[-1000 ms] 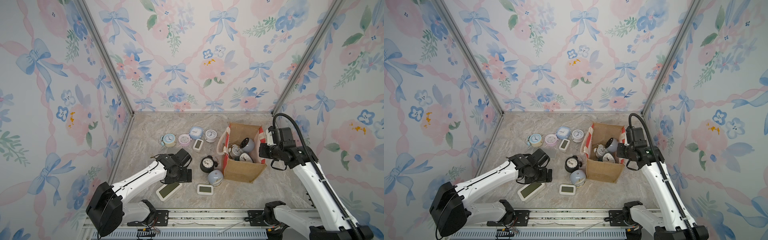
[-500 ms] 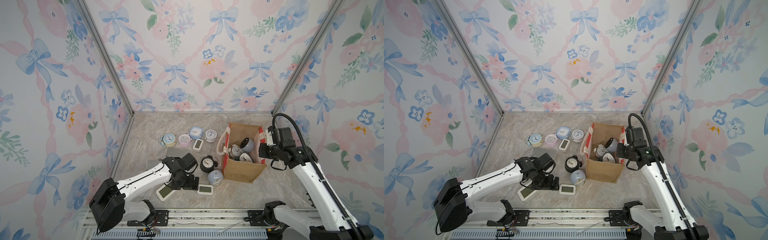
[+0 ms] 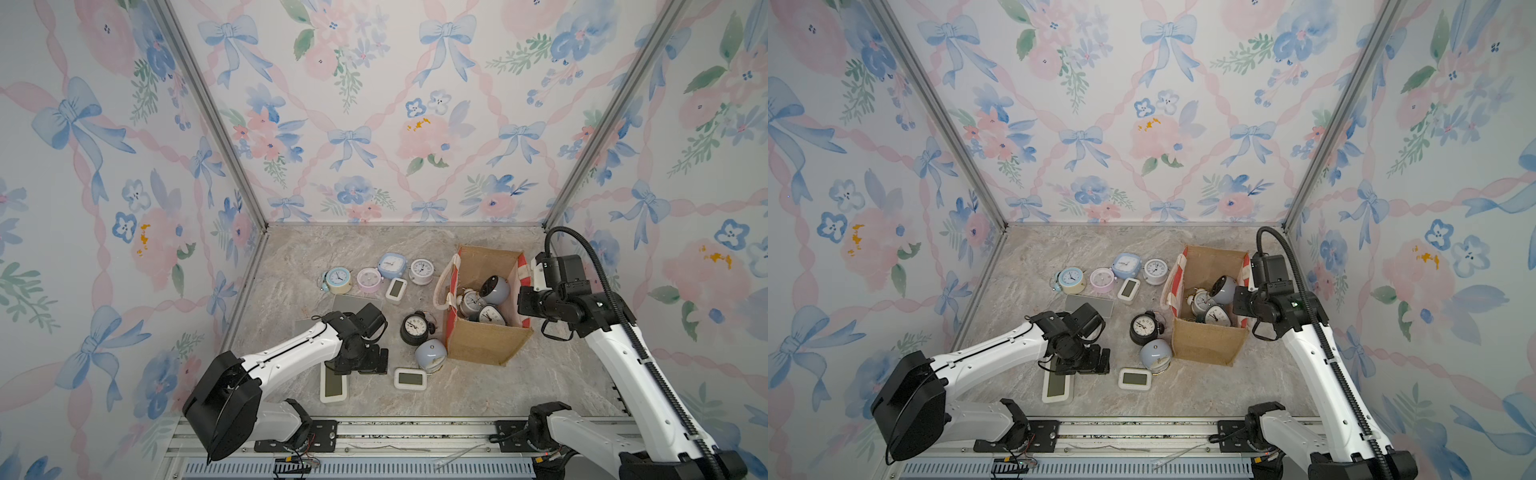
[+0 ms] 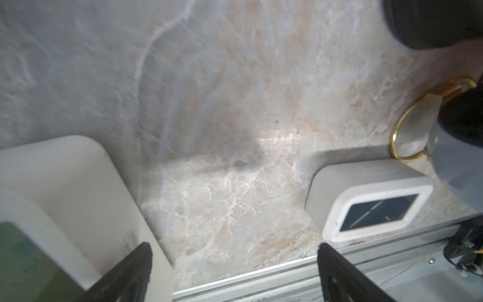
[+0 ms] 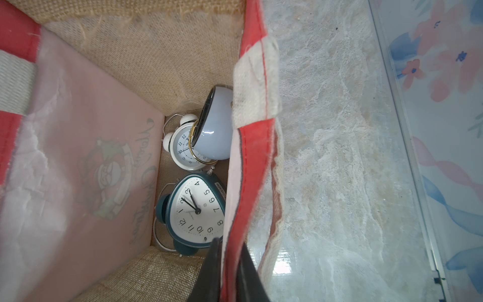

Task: Put the alarm clock into the canvas bag
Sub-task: Adjust the alarm at the center of the board, then pick up the alarm from the center of the board.

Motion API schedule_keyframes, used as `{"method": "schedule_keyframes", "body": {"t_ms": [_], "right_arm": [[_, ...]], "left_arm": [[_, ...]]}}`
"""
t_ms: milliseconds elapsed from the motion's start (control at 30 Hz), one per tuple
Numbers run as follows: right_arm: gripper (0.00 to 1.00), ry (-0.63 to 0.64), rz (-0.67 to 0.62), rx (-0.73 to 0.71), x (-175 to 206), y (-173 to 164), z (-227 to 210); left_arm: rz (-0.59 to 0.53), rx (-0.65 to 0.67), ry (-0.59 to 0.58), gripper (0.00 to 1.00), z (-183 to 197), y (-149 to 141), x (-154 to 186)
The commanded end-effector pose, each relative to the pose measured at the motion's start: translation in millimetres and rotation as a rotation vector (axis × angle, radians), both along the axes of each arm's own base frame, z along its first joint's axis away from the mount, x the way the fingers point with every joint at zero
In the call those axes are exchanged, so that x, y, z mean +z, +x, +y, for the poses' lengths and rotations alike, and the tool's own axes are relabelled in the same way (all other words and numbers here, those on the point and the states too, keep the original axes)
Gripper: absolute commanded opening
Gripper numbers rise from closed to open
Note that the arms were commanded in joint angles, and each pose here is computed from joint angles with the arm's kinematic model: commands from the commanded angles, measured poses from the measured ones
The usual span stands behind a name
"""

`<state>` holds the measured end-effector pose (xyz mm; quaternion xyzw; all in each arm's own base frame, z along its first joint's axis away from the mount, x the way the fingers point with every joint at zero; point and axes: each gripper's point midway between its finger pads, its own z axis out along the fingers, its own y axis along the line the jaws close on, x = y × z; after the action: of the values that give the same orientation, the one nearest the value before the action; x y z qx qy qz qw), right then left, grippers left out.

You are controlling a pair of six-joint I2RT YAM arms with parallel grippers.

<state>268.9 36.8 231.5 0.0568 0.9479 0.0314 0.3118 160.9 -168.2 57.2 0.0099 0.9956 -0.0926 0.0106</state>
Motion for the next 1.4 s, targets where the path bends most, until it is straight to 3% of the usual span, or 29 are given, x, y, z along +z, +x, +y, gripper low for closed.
{"method": "schedule_keyframes", "body": {"t_ms": [0,233,567,667,833,1100,1367], "right_arm": [[0.14,-0.007,0.006,0.023,0,0,4],[0.14,-0.012,0.007,0.02,-1,-1,3],[0.14,-0.003,0.003,0.031,0,1,7],[0.14,-0.004,0.001,0.032,2,1,7],[0.14,-0.007,0.004,0.031,0,1,6],[0.14,-0.01,0.003,0.026,-1,0,5],[0.14,-0.01,0.005,0.029,-1,-1,6]], "left_arm": [[-0.052,0.03,0.068,0.98,18,16,0],[-0.084,0.064,0.048,0.98,8,17,18],[-0.254,0.408,0.088,0.98,64,28,49],[-0.263,0.537,0.138,0.98,94,21,49],[-0.233,0.642,0.241,0.98,121,5,39],[-0.122,0.603,0.316,0.98,125,-13,9],[-0.05,0.479,0.178,0.96,97,-17,-21]]}}
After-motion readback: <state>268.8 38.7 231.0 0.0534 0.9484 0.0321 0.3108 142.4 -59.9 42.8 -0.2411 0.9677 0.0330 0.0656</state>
